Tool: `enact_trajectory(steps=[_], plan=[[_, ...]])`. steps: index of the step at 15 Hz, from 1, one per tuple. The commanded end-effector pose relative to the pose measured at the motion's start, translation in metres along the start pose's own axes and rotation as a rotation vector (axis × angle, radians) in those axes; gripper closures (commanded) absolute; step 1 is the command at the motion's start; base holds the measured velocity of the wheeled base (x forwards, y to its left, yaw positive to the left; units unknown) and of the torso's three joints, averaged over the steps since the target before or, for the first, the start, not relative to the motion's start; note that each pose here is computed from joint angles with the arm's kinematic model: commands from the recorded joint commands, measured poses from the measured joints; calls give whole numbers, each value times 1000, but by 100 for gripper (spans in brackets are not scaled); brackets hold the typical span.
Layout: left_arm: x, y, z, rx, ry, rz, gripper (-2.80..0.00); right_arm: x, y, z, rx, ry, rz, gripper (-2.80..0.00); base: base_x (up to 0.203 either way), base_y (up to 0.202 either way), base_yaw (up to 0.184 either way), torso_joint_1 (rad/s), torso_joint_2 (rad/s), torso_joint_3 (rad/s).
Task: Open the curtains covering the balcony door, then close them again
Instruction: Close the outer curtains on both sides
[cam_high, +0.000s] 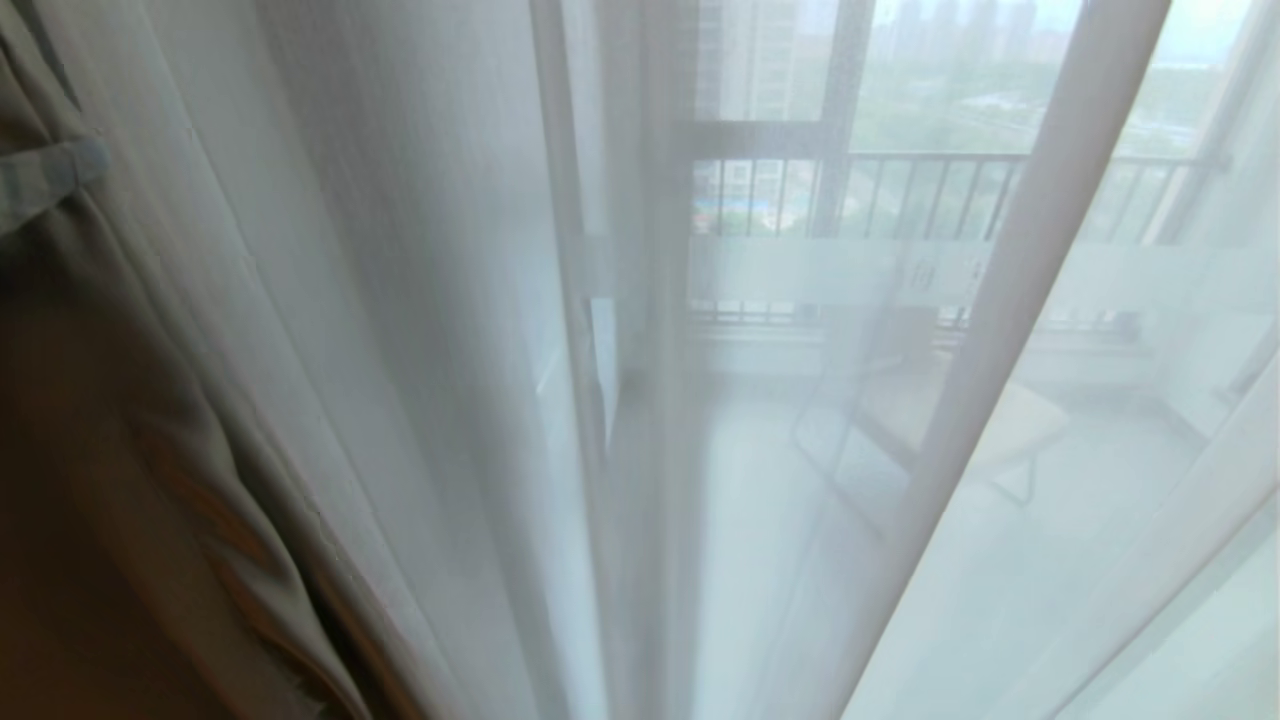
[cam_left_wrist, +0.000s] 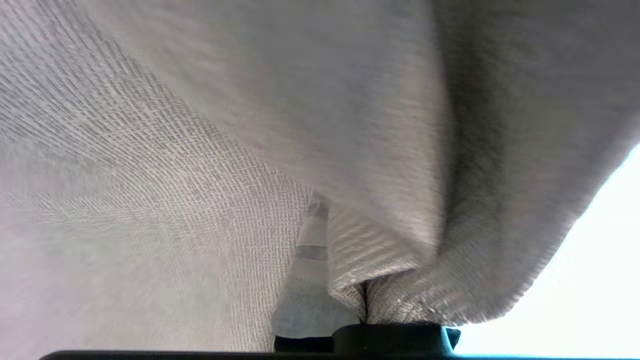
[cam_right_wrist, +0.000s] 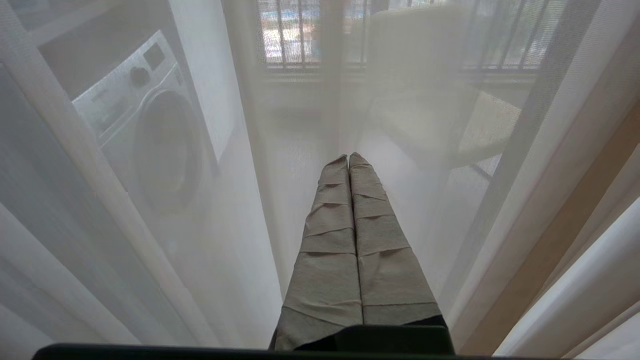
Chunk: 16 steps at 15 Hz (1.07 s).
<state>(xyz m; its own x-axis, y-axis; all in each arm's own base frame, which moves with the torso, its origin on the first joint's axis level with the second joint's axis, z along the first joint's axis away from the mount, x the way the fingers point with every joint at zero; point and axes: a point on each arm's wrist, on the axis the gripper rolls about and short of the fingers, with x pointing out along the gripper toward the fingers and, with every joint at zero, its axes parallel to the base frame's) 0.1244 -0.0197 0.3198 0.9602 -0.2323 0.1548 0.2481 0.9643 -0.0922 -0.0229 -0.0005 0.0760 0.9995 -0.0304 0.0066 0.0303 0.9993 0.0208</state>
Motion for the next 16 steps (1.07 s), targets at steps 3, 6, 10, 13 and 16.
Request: enact_trajectory(steps=[3, 6, 10, 13, 16], plan=[[0, 2, 0, 1, -1, 10, -280, 0, 0, 0, 1, 0, 0, 0, 0, 0, 0, 0, 0, 0], [-4, 1, -1, 1, -4, 8, -280, 0, 0, 0, 0, 0, 0, 0, 0, 0, 0, 0, 0, 0], [-35, -3, 4, 3, -58, 8, -280, 0, 0, 0, 0, 0, 0, 0, 0, 0, 0, 0, 0, 0], [-83, -7, -4, 4, -87, 9, -280, 0, 0, 0, 1, 0, 1, 0, 0, 0, 0, 0, 0, 0], [-144, -11, -26, 7, -118, 4, -280, 0, 0, 0, 1, 0, -2, 0, 0, 0, 0, 0, 0, 0]])
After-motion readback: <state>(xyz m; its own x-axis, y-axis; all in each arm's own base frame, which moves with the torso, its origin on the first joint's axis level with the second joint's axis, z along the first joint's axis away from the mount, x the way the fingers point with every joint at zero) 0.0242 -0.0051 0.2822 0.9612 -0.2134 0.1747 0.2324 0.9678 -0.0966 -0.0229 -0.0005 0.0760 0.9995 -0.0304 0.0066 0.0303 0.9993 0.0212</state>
